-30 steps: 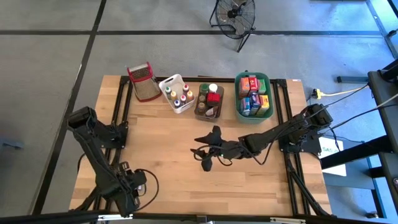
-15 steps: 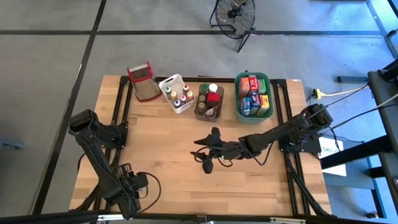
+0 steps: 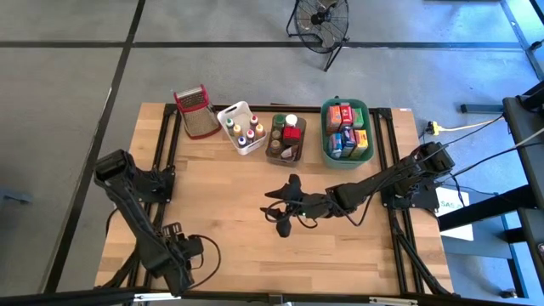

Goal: Pick & Place Kitchen Items
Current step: Put the purple food coloring into the white bin

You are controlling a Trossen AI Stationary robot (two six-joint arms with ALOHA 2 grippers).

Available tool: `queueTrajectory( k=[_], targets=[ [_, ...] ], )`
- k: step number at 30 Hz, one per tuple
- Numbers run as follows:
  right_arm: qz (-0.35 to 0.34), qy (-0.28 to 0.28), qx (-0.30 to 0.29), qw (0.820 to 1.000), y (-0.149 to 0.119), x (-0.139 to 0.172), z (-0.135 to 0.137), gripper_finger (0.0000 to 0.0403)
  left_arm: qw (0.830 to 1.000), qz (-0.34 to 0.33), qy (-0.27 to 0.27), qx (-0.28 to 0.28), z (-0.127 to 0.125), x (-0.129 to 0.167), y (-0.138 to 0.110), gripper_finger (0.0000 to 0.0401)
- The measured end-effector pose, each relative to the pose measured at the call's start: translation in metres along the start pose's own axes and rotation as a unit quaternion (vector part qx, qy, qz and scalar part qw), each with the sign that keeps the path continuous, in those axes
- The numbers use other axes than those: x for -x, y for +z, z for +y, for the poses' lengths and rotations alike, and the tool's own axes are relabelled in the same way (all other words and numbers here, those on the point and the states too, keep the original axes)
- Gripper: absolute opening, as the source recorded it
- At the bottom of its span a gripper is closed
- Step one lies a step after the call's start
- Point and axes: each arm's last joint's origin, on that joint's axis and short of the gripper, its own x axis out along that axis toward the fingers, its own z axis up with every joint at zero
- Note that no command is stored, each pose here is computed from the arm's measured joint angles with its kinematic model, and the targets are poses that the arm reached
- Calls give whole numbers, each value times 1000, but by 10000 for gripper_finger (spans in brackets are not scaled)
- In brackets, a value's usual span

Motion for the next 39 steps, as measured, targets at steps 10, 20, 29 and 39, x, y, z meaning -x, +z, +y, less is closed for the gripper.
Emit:
queueTrajectory(
  k=[10,20,29,39],
  targets=[
    [0,0,1,1000,0,0,0,242,999,-6,-27,-28,-1,-17,0,212],
    [0,0,3,1000,0,0,0,242,999,-14,-23,-45,0,-18,0,196],
    [11,8,12,1000,-8,2,7,242,998,-14,-25,-54,2,-18,11,140],
    [8,25,44,999,-11,7,17,242,996,-8,-31,-85,7,-13,40,141]
  ],
)
